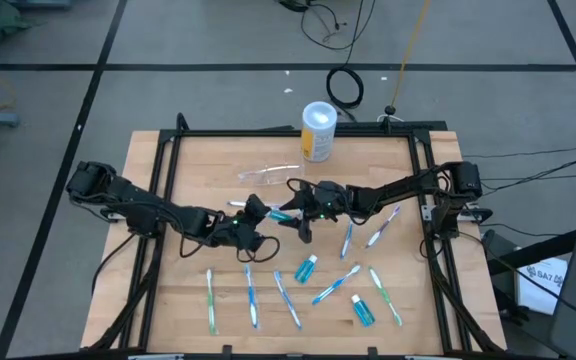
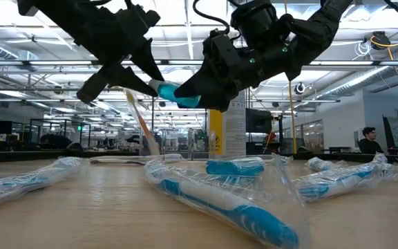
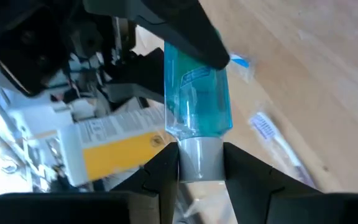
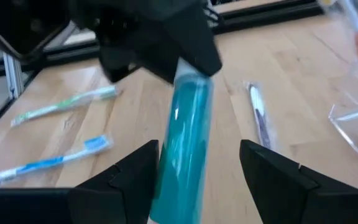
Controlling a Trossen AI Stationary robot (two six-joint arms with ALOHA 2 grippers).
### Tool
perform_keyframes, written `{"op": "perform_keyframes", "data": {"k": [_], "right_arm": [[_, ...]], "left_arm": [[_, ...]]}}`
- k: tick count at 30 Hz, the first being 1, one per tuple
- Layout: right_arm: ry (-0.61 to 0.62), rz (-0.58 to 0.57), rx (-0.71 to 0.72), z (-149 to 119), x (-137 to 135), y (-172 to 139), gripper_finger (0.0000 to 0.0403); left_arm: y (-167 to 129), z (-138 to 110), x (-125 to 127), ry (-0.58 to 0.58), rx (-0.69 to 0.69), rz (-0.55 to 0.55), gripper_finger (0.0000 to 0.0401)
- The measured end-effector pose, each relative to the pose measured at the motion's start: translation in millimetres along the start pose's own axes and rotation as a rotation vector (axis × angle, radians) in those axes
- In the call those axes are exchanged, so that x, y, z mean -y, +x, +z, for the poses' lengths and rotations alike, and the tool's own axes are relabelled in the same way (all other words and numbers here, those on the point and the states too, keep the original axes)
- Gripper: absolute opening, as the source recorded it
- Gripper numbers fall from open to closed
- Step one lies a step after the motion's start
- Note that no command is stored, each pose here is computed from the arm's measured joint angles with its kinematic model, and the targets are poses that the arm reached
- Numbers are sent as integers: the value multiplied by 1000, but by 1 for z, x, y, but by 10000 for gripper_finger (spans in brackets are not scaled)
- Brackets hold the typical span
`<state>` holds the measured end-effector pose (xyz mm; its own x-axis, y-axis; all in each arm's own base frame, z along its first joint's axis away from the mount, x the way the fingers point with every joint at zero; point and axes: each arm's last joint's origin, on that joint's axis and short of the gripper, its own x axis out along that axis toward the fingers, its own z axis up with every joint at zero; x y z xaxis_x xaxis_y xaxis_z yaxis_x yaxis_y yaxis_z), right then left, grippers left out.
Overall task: Pick & Place toothbrushing station
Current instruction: Put the top blue mouthwash into the middle section of the transparent organizer
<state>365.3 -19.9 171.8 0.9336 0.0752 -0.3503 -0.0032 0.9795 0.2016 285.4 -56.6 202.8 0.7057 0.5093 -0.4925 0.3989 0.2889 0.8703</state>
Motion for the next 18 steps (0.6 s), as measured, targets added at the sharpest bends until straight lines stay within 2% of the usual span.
{"op": "perform_keyframes", "data": {"k": [8, 18], "right_arm": [[-74, 96, -29, -2, -3, 0, 195], [-66, 96, -27, -2, -2, 0, 129]], "left_arm": [[0, 1, -3, 80, 10, 24, 122], [0, 1, -3, 75, 11, 22, 122]]}}
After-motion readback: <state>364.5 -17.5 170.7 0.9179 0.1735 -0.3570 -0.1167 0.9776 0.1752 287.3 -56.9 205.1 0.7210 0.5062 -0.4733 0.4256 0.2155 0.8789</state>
